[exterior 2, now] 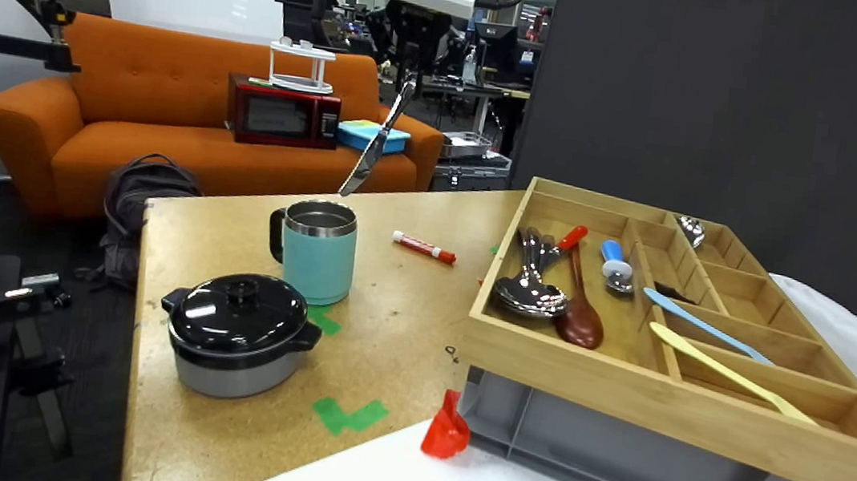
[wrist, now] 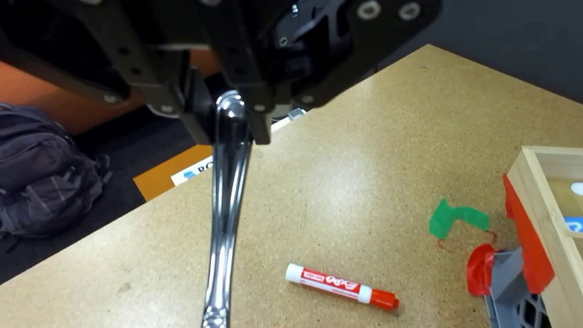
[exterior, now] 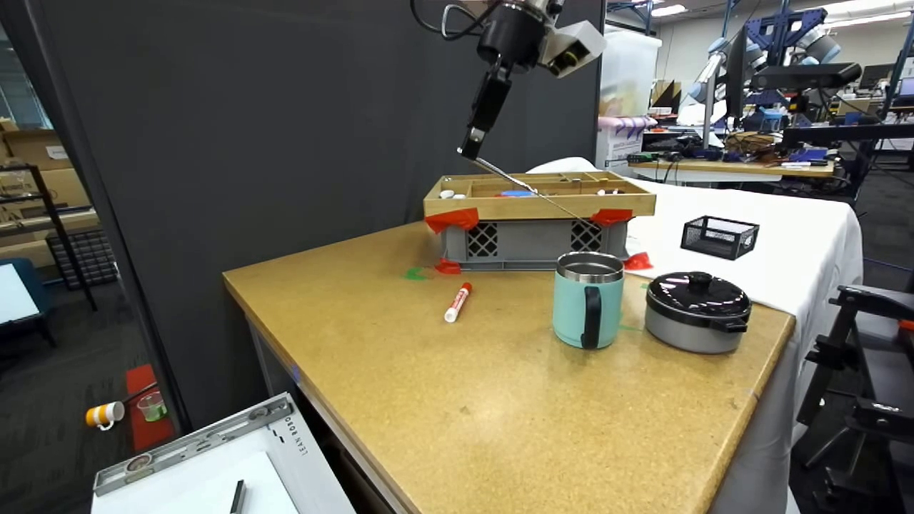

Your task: Put the butter knife in the mug

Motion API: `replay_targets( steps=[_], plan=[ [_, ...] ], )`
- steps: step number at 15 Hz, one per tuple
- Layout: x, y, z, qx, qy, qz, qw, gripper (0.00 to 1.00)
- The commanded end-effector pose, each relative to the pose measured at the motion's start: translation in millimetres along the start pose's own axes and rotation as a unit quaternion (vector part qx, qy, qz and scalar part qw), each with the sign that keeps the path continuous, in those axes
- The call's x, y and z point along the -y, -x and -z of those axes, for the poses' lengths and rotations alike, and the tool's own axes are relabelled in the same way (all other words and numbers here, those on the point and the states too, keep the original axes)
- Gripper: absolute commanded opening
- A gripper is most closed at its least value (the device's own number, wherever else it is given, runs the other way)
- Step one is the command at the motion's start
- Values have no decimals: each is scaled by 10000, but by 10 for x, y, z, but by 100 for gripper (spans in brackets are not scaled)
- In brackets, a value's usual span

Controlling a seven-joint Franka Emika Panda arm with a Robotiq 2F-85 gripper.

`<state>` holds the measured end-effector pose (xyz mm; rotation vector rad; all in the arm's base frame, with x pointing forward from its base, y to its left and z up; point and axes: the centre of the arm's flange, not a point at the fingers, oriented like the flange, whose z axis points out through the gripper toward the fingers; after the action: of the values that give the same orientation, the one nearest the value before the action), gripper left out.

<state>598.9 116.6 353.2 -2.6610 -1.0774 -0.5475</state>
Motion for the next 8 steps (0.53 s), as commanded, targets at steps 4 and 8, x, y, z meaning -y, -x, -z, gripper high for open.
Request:
replay_targets(
  steps=[4,8],
  plan=[
    [376,253,196,-982,-52,104,9951,6],
    [382,400,228,-1494,24,5,9888,6]
  ],
)
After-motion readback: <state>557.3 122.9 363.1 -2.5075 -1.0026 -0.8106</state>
